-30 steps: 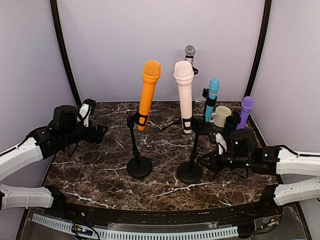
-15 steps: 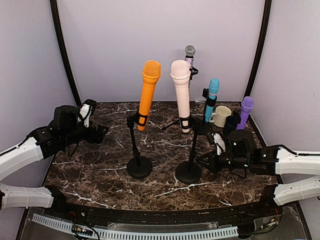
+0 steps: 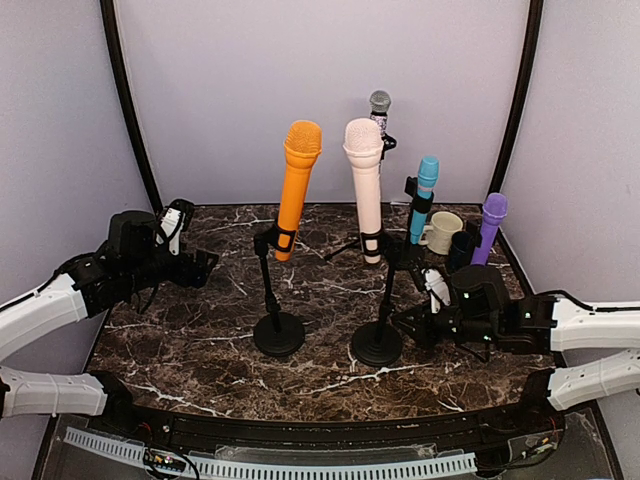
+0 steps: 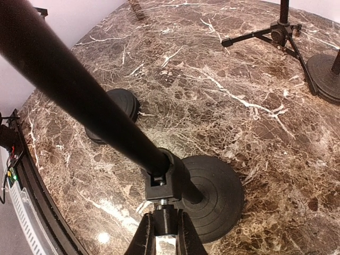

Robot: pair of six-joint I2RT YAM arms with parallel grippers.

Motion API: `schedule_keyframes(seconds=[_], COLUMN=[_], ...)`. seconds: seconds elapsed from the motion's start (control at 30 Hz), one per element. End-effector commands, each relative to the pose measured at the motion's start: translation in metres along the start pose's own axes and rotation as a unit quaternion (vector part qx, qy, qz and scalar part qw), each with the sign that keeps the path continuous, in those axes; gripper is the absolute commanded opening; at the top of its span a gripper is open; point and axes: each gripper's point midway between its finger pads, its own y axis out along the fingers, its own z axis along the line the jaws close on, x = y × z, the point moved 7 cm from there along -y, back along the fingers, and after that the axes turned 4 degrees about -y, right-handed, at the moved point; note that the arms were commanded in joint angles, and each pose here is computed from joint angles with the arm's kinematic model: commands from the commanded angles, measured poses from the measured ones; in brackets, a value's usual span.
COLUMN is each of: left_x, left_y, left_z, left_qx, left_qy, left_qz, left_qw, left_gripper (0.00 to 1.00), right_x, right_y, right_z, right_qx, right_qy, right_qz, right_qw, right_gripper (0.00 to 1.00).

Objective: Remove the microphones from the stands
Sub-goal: Unscrew the knob on the stand of the microphone stand.

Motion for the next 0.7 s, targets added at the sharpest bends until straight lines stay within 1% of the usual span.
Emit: schedule_keyframes(seconds=[0.0,0.67], left_x=[-0.0003,-0.0016], left_y=[0.0027,0.0043], left_z=[0.0003,0.0004], left_qx=[-0.004,-0.003], left_qy=[-0.003,-0.002], left_qz=[-0.003,0.001], left_qw=[1.000,1.000], left_gripper=[0.88,0.88], right_x=[-0.0004,0.0020], right_y=[0.0011,0.0083], right_z=[-0.0092,-0.0072], right_qx=[-0.061,-0.171], right_qy=[-0.009,-0.030], right_qz=[0.003,0.006], right_qw=[0.998,0.985], right_gripper=[0.00,0.00])
